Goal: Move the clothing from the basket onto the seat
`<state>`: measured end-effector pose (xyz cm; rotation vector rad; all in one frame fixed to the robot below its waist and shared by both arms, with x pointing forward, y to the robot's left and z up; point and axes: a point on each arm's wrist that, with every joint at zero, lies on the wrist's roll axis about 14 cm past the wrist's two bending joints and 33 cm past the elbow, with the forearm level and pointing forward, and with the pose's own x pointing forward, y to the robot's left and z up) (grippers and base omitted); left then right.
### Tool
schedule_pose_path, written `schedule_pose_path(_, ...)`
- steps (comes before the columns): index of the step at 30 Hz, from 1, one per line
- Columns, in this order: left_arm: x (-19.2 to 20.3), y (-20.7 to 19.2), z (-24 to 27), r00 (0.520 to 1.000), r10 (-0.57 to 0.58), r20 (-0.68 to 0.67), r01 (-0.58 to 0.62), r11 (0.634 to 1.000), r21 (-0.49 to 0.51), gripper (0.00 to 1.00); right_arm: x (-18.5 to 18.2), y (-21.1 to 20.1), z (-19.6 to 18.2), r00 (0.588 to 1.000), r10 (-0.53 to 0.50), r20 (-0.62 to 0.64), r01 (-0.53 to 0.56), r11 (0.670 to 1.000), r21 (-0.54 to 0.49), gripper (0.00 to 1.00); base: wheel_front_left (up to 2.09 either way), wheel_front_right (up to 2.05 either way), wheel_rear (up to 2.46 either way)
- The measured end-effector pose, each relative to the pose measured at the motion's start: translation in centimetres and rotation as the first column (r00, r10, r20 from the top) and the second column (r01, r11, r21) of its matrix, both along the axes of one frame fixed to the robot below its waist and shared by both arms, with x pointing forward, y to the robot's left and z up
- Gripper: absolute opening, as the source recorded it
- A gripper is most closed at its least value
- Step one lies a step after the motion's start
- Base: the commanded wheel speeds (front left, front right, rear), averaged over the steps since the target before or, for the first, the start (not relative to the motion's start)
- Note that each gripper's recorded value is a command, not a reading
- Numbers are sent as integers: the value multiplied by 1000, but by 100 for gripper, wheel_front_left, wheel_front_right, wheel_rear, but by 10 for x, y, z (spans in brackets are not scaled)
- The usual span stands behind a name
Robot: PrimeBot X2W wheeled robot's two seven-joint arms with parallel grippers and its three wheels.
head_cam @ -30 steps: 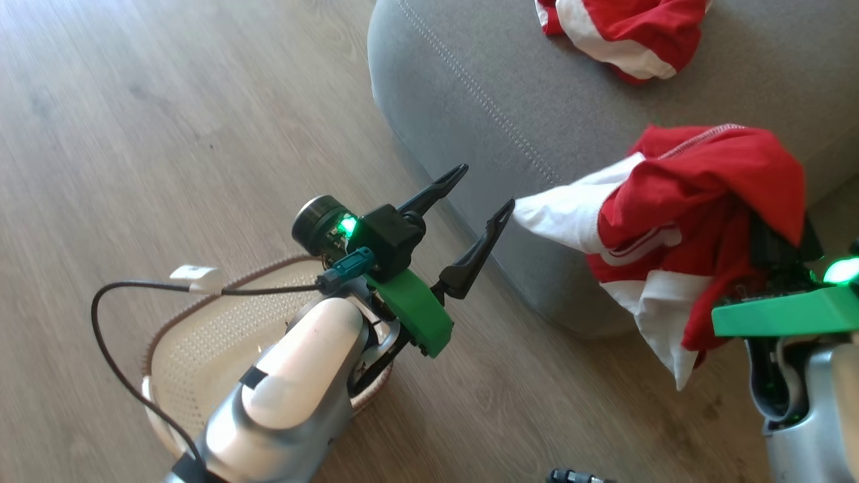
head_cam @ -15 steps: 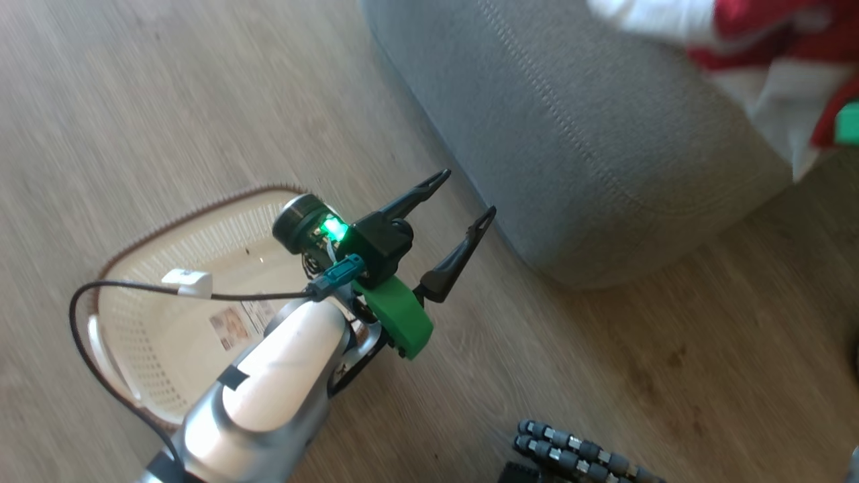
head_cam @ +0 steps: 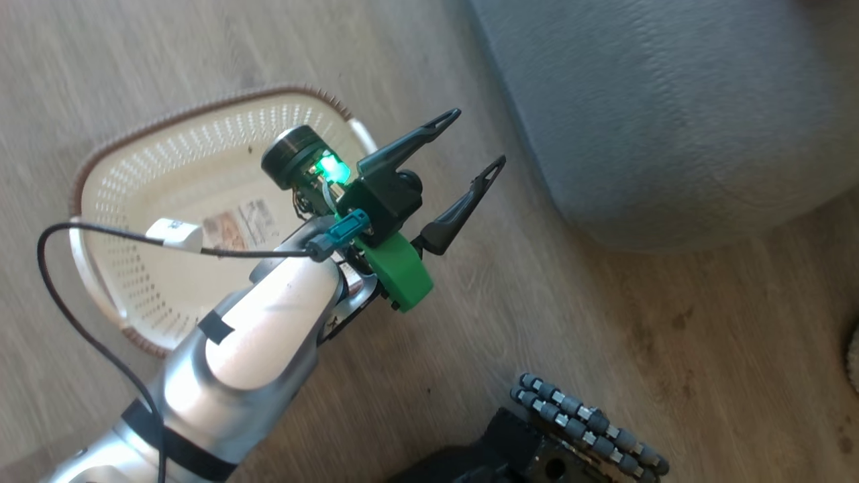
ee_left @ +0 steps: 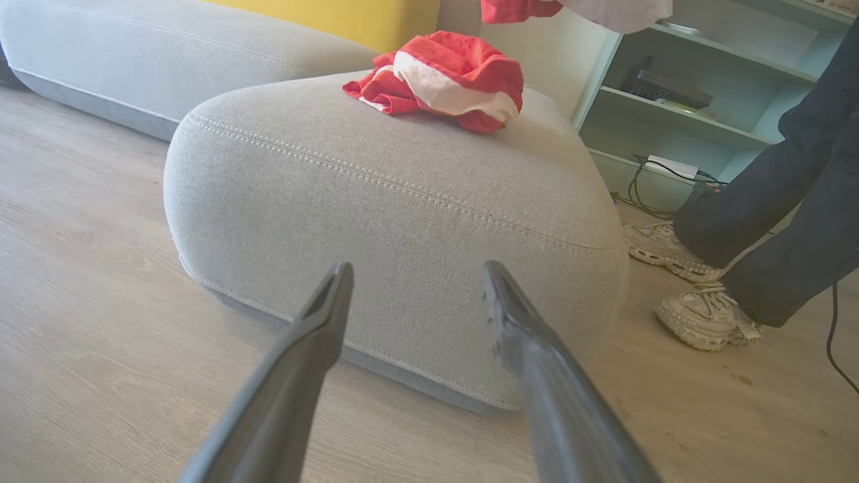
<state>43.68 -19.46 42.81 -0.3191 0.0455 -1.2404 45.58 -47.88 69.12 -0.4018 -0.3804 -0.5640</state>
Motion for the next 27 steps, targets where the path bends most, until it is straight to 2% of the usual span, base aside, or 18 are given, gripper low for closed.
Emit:
schedule_pose_path(7, 15, 17, -40, 998, 35, -58, -33, 999, 35, 100, 36, -34, -14, 995, -88, -48, 87, 996, -17, 0, 0, 0, 0)
schedule_pose_path(12, 24, 33, -65, 993, 71, -92, -65, 996, 67, 100, 51, -61, -26, 987, -157, -25, 158, 986, 57, 0, 0, 0, 0)
schedule_pose_path(15, 27, 42, -77, 990, 92, -108, -84, 993, 84, 100, 64, -70, -41, 982, -179, -53, 183, 980, 81, 0, 0, 0, 0)
schedule_pose_path(16, 28, 44, -82, 988, 100, -116, -90, 992, 88, 100, 69, -71, -51, 981, -180, -68, 186, 977, 101, 0, 0, 0, 0)
schedule_pose_path(18, 30, 53, -94, 984, 121, -134, -108, 989, 101, 100, 81, -73, -97, 974, -178, -136, 200, 965, 169, 0, 0, 0, 0)
schedule_pose_path(21, 34, 59, -101, 980, 139, -140, -123, 986, 114, 100, 82, -75, -143, 963, -184, -196, 230, 942, 246, 0, 0, 0, 0)
schedule_pose_path(24, 36, 63, -104, 979, 151, -139, -135, 984, 115, 100, 74, -73, -181, 943, -184, -276, 257, 932, 257, 0, 0, 0, 0)
schedule_pose_path(27, 36, 63, -104, 979, 152, -138, -136, 984, 117, 100, 65, -71, -201, 933, -182, -310, 274, 919, 283, 0, 0, 0, 0)
